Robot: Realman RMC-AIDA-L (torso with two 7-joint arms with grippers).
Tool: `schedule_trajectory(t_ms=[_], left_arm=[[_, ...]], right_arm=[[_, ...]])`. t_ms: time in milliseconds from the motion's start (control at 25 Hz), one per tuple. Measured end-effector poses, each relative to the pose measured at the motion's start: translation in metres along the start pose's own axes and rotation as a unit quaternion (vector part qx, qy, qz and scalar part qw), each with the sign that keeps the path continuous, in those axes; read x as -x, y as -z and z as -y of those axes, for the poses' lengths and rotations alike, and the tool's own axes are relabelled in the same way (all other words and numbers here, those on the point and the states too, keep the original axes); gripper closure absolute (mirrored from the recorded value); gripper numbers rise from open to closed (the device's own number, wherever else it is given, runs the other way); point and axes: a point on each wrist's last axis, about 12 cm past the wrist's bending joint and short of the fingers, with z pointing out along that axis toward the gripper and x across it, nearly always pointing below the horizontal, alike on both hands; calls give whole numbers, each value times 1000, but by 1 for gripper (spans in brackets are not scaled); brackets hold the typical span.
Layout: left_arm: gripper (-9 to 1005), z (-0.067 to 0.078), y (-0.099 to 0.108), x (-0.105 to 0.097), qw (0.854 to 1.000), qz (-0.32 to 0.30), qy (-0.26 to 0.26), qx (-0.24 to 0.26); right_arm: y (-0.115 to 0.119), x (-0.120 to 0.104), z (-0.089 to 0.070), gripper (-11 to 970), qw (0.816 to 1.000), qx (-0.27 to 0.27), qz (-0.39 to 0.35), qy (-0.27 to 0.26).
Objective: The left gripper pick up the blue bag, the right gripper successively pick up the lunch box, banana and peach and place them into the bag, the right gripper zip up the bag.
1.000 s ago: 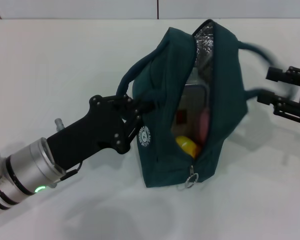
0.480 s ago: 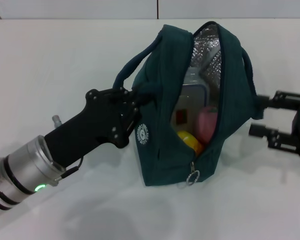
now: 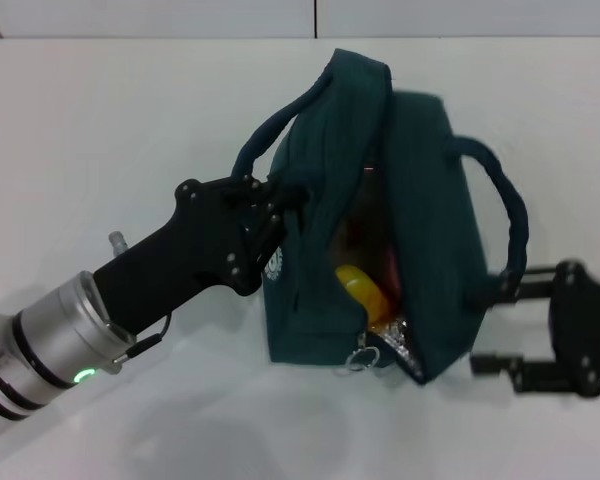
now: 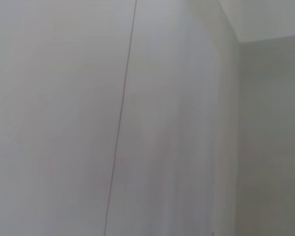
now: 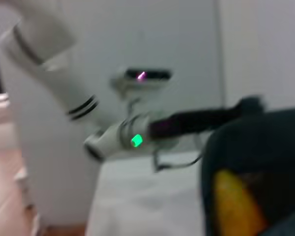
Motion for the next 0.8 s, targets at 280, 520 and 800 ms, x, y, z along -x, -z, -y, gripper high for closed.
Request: schedule_trajectory(t_ms=[280,520,800], left_arm=[[908,-1,-1,0,1000,2,-3,5],[906,-2,-2,0,1000,2,-4,5],[903,-4,-3,0,1000,0,-5,13]], right_arm=[[8,2,0,398,999,-44,24,18],[25,8,-3,401,988,-105,101,44],[40,8,-28,401,995,4,77,70]])
